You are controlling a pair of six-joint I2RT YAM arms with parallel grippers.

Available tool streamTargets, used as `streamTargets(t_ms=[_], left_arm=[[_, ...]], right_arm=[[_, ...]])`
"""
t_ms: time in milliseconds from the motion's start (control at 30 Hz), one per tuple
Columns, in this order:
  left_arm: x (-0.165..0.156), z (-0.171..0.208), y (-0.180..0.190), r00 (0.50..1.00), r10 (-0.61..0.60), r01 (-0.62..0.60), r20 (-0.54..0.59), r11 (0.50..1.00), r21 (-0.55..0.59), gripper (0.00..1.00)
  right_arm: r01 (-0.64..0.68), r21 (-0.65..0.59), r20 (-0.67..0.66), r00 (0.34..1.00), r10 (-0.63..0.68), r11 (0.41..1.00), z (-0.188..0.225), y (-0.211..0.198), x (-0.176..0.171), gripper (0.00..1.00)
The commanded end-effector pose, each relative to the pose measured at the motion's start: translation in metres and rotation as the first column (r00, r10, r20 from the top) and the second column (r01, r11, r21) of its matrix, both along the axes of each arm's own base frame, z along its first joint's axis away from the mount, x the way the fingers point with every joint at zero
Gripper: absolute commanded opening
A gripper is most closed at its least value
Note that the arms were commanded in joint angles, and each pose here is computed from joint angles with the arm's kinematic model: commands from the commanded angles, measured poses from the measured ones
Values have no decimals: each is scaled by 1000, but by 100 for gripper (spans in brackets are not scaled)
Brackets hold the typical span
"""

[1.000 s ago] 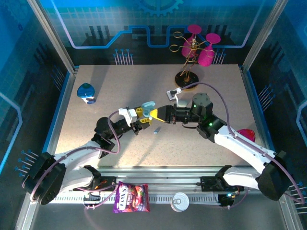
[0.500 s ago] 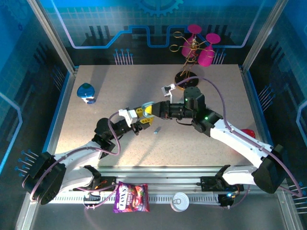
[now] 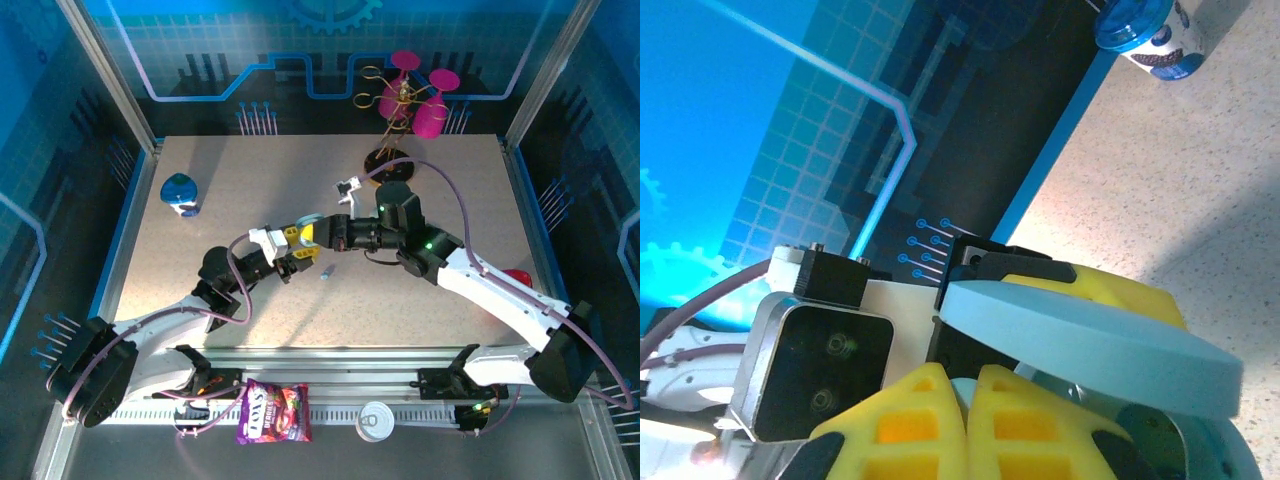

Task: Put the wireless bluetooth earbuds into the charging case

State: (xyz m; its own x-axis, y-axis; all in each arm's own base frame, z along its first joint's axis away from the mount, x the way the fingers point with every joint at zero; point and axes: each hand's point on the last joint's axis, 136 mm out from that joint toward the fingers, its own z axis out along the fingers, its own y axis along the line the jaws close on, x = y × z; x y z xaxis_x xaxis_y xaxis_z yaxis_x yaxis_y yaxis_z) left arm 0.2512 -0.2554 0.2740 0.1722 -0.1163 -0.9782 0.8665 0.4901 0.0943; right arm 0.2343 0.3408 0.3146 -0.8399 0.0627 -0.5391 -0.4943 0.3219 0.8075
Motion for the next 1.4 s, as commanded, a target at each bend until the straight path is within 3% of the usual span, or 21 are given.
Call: streamTargets(t_ms=[0, 367, 767, 1067, 1367], left_arm=[[-5, 18, 0, 998, 0, 2, 70, 1000, -26, 27], [-2, 16, -2, 998, 1, 1, 70, 1000, -20, 27], [-4, 19, -3, 998, -6, 8, 70, 1000, -28, 27], [-5, 20, -2, 997, -5, 7, 72, 1000, -31, 27], [-7, 22, -1, 997, -9, 11, 74, 999, -31, 27]], right_arm=[[14, -71, 52, 999, -10, 997, -5, -1, -2, 4], [64, -86, 144, 988, -51, 994, 7, -8, -2, 6], [68, -130, 160, 986, -47, 989, -2, -3, -1, 10], [87, -163, 159, 985, -61, 983, -6, -5, 1, 20], [97, -187, 160, 985, -68, 978, -10, -9, 1, 21]])
